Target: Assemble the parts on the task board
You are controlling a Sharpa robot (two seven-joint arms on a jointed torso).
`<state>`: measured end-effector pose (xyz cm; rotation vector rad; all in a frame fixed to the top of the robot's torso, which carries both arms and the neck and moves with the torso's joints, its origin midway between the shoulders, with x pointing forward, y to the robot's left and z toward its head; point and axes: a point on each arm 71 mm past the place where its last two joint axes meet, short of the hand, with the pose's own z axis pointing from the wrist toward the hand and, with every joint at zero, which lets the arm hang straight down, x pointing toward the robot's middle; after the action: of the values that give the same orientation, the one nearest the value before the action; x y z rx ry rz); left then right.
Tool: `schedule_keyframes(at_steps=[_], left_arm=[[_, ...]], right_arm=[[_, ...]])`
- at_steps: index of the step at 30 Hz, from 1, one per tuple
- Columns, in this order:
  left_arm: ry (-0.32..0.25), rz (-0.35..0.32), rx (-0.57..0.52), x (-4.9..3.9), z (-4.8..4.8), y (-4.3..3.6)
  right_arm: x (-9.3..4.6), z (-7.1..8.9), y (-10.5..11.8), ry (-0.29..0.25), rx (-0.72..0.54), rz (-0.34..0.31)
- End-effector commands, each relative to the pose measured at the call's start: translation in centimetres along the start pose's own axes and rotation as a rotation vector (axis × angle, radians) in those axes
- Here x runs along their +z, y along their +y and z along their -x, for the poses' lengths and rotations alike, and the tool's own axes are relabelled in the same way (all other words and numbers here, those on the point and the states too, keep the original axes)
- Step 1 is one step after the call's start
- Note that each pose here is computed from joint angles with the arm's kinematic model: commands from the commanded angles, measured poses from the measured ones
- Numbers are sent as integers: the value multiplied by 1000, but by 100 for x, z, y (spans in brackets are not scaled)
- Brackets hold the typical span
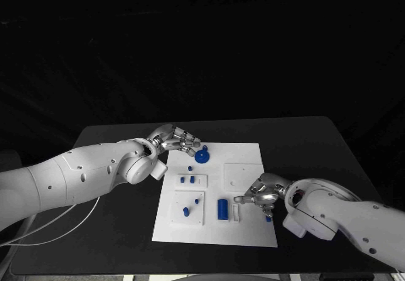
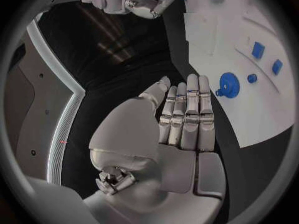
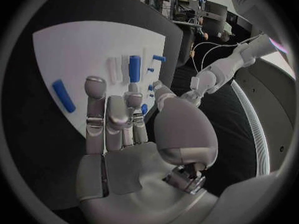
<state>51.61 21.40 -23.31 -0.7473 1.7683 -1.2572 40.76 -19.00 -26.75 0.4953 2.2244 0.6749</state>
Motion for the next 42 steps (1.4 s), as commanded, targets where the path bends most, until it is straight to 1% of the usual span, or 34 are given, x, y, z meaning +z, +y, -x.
schedule_keyframes(at_steps=[1, 5, 8, 11, 15, 20, 22, 26, 29, 35, 42], left_arm=[[10, -10, -29, 12, -23, -13], [7, -9, -46, 16, -26, -11], [4, -10, -64, 10, -20, -6], [1, -12, -80, -4, -9, 1], [-5, -15, -92, -15, 6, 7], [-7, -15, -99, -31, 10, 17], [-6, -14, -100, -35, 10, 20], [-5, -14, -101, -44, 10, 29], [-4, -14, -101, -51, 9, 33], [-2, -13, -102, -67, 11, 42], [-1, -10, -102, -78, 15, 50]], right_arm=[[-21, 148, -44, -11, 5, 20], [-31, 334, -221, -33, -7, -31], [-36, 435, -353, -42, -31, -72], [-55, 496, -450, -45, -74, -109], [-84, 511, -530, -34, -132, -154], [-145, 448, -651, -9, -222, -221], [-154, 417, -679, -1, -231, -234], [-146, 270, -748, 32, -230, -252], [-125, 165, -782, 46, -218, -259], [-81, 34, -855, 43, -190, -273], [-41, -11, -856, 22, -178, -273]])
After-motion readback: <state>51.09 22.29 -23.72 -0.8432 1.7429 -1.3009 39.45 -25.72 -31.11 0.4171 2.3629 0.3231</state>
